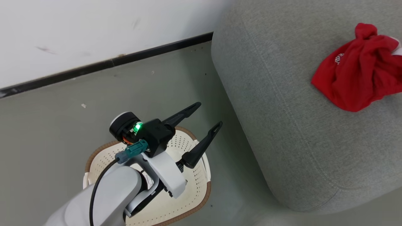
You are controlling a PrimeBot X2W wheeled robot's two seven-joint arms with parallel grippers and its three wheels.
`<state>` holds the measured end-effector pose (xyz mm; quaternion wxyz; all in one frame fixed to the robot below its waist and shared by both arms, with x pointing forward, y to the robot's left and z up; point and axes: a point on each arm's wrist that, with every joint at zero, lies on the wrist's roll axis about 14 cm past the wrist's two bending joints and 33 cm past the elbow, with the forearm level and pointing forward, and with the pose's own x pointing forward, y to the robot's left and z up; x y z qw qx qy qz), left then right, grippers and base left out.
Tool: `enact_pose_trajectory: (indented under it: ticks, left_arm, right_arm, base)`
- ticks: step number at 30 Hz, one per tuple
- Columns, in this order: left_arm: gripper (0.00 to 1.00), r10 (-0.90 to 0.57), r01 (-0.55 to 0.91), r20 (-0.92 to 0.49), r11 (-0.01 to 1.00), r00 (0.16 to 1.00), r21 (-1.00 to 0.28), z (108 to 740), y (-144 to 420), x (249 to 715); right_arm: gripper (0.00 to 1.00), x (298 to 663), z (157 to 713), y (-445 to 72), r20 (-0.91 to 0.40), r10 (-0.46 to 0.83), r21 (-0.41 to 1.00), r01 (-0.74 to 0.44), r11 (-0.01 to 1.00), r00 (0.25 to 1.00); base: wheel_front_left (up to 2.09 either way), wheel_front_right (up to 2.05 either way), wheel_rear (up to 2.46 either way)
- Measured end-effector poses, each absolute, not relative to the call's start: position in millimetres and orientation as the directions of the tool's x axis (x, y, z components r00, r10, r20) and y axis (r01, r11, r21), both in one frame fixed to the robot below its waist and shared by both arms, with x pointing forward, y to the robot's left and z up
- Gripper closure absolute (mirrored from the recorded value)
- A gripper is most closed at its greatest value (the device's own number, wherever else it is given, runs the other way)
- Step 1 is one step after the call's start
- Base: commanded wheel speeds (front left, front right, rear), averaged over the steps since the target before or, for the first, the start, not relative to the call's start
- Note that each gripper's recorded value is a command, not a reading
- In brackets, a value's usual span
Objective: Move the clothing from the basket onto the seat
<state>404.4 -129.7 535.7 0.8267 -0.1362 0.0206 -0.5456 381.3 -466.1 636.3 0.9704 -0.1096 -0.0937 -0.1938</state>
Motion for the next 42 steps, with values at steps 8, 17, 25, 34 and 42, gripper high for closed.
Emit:
enact_pose_trajectory:
  ticks: [8,17,25,34,42]
  left_arm:
    - [0.0,-0.894,0.883,0.114,0.395,0.433,-0.256,527.0,-118.0,424.0]
    - [0.0,-0.885,0.869,0.104,0.414,0.454,-0.272,513.5,-108.6,439.2]
    - [0.0,-0.876,0.859,0.1,0.432,0.473,-0.274,504.2,-100.9,452.6]
    - [0.0,-0.871,0.853,0.088,0.446,0.484,-0.27,494.3,-94.3,461.5]
    - [0.0,-0.873,0.858,0.093,0.444,0.479,-0.257,496.6,-94.6,462.1]
  right_arm:
    - [1.0,414.7,623.5,-480.2,0.186,-0.382,-0.264,0.42,0.868,0.905]
    - [1.0,454.0,546.7,-455.1,-0.008,-0.323,-0.322,0.303,0.897,0.947]
    - [1.0,481.6,500.4,-433.6,-0.123,-0.27,-0.332,0.217,0.918,0.955]
    - [1.0,487.7,452.3,-418.3,-0.258,-0.239,-0.334,0.146,0.931,0.936]
    - [0.0,486.2,453.0,-417.6,-0.265,-0.242,-0.331,0.148,0.932,0.933]
  base:
    - [0.0,0.0,0.0]
    - [0.0,0.0,0.0]
    - [0.0,0.0,0.0]
    - [0.0,0.0,0.0]
    - [0.0,0.0,0.0]
